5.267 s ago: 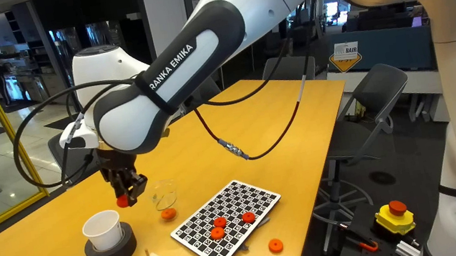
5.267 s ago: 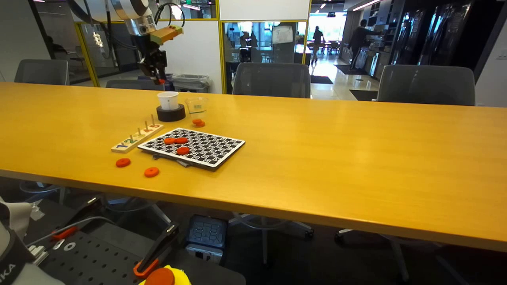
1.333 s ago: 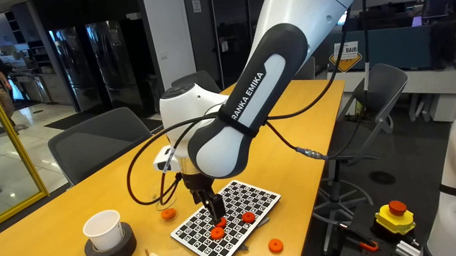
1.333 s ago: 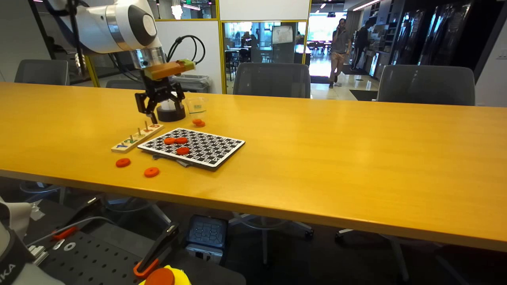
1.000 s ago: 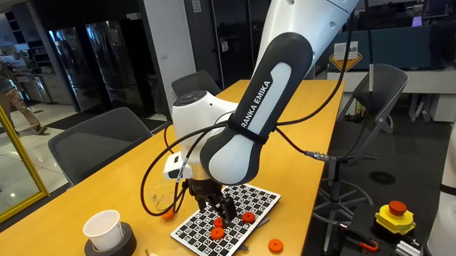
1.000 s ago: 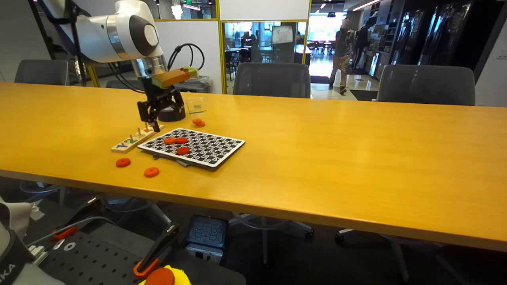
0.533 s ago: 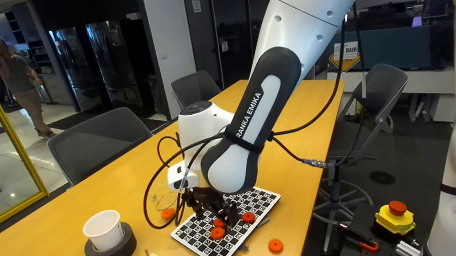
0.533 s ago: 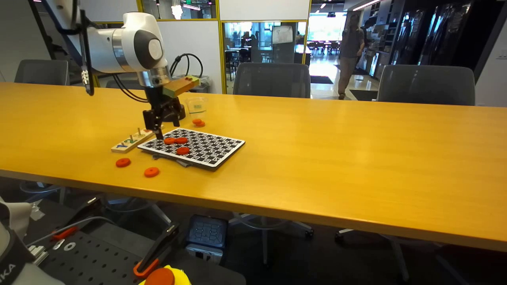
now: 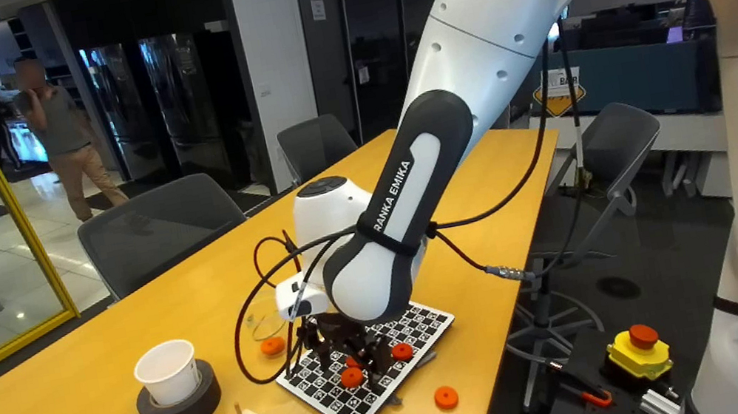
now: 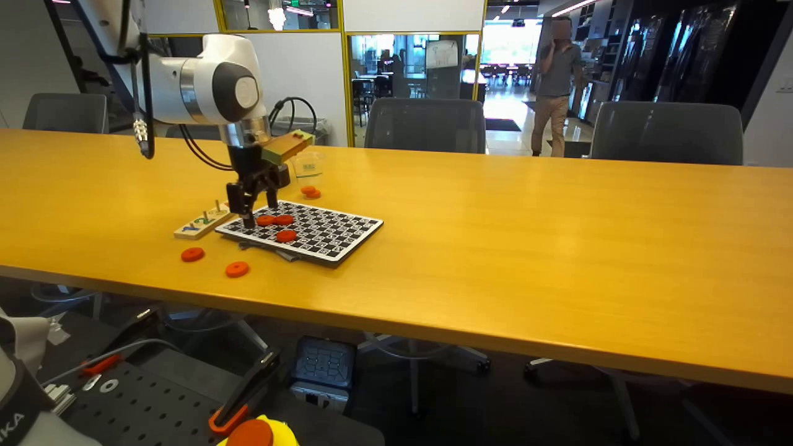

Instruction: Pick up all the orange objects from the checkers board and the table, and put them in two cups

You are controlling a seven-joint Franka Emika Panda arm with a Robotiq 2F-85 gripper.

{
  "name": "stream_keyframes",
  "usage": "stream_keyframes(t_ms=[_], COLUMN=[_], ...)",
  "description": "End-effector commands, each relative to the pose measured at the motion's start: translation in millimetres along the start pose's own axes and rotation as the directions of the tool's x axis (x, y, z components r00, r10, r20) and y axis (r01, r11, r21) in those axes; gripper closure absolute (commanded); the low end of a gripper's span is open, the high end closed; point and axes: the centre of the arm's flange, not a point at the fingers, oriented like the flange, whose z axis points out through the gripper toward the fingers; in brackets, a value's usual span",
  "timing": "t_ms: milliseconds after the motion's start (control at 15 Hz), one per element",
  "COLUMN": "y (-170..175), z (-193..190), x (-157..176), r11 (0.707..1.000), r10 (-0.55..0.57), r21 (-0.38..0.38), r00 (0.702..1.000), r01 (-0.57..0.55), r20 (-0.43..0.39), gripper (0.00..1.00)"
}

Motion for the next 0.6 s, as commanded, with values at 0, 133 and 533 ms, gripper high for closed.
stream_keyframes(t_ms=[0,133,533], y=[7.5,9.5,16.6], z=[-1.5,-0.6,-2.0], x=[-5.4,-7.2,-9.5], r11=[1.0,1.0,1.0], r10=[-0.023,-0.025,-0.022], r21=[-0.011,-0.008,0.015], r00=[0.999,0.999,0.999], r01=[0.023,0.025,0.022], r20=[-0.031,-0.035,-0.027], gripper=[0.0,0.0,0.0])
